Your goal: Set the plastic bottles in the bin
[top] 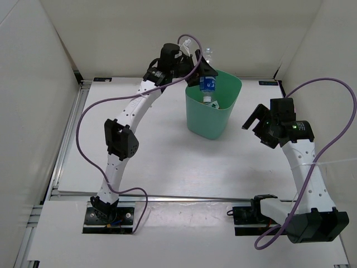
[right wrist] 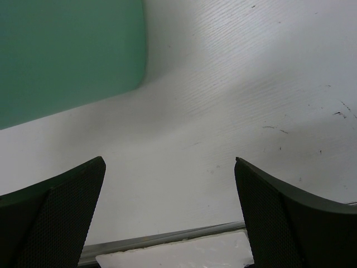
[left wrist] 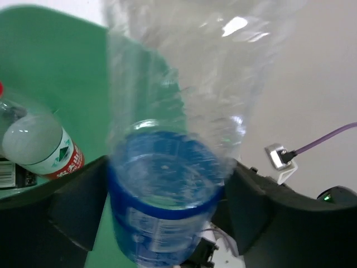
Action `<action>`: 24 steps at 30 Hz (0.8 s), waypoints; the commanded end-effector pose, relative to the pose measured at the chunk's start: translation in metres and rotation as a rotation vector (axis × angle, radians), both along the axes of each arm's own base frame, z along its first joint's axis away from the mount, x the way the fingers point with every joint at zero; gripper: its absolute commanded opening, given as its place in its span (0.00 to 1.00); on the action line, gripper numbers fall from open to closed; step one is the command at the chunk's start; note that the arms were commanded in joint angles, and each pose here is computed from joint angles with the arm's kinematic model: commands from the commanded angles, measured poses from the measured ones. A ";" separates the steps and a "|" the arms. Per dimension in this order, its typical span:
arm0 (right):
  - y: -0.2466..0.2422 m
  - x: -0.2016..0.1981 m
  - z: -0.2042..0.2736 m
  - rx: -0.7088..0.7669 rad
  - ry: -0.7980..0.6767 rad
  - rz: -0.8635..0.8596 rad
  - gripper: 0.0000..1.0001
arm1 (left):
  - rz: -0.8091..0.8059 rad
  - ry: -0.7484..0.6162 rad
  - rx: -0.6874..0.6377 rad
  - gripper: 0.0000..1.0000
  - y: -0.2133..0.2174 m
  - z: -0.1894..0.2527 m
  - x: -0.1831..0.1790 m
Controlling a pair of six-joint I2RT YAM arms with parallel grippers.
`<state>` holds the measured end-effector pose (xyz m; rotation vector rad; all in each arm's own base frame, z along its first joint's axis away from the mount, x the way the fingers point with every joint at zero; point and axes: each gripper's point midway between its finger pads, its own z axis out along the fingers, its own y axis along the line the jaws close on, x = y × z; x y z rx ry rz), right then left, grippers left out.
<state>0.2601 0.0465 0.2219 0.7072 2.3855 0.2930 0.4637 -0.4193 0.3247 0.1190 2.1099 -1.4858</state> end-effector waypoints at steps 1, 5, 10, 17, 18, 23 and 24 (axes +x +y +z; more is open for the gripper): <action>0.001 0.004 0.004 0.014 -0.033 0.000 1.00 | 0.006 -0.112 -0.068 0.93 0.014 0.058 -0.007; 0.002 0.003 0.001 0.019 -0.024 -0.007 1.00 | 0.004 -0.125 -0.063 1.00 0.013 0.062 -0.013; 0.002 0.003 0.001 0.025 -0.024 -0.014 1.00 | 0.007 -0.168 -0.013 1.00 0.022 0.058 -0.021; 0.006 0.007 0.026 0.031 -0.070 0.026 1.00 | 0.328 -0.251 0.240 1.00 0.140 0.041 -0.031; 0.012 0.006 0.027 0.057 -0.068 0.049 1.00 | 0.392 -0.256 0.286 1.00 0.159 0.034 -0.033; 0.031 0.011 0.042 0.107 -0.133 0.170 1.00 | 0.816 -0.262 0.586 1.00 0.281 -0.012 -0.073; 0.034 0.011 0.040 0.107 -0.137 0.209 1.00 | 0.866 -0.265 0.626 1.00 0.299 -0.017 -0.079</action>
